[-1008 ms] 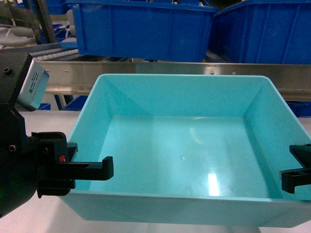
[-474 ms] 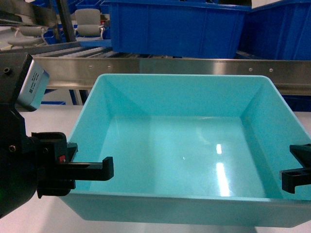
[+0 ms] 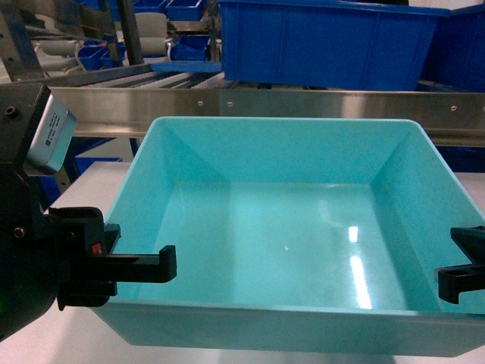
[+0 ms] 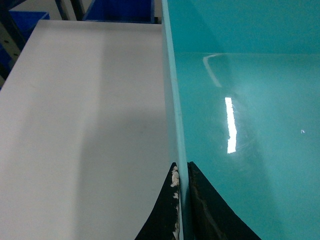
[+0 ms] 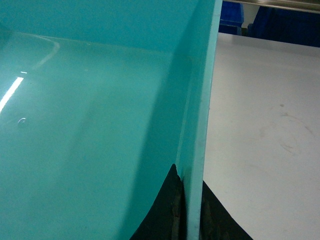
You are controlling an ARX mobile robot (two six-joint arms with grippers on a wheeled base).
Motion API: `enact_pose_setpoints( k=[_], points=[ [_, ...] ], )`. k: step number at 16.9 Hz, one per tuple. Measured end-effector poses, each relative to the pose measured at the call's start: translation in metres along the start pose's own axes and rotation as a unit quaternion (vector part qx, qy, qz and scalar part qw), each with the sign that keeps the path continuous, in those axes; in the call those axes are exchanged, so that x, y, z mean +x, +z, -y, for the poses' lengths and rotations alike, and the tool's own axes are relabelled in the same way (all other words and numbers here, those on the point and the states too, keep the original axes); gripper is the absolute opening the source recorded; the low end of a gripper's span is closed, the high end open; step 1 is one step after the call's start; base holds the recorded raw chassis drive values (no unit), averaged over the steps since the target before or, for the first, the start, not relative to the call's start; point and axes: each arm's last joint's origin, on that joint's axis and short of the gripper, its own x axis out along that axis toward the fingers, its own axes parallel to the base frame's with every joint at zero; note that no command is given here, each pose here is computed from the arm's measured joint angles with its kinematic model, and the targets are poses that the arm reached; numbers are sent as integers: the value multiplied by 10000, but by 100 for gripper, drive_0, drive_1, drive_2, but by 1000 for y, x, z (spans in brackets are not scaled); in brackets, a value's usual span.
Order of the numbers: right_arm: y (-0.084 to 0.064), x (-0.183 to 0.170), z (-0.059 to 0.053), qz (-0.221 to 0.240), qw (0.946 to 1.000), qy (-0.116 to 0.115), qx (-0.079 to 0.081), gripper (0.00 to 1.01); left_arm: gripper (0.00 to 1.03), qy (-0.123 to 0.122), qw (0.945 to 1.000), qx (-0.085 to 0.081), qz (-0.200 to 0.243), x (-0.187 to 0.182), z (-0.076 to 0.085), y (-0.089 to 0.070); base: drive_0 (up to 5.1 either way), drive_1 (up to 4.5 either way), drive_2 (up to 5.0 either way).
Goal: Organize blue bins on left shelf correctly
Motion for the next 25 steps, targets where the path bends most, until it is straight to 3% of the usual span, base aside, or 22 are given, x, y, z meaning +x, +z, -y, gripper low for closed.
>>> enact_pose_setpoints(
  k=[11,25],
  points=[
    [0,0,0,6,10000,-2,0,2,2,7,10000,0,2,0,0,0,-503,239,239],
    [0,0,0,6,10000,-2,0,2,2,5,10000,-1,5,0,0,0,-466,380,102]
  ],
)
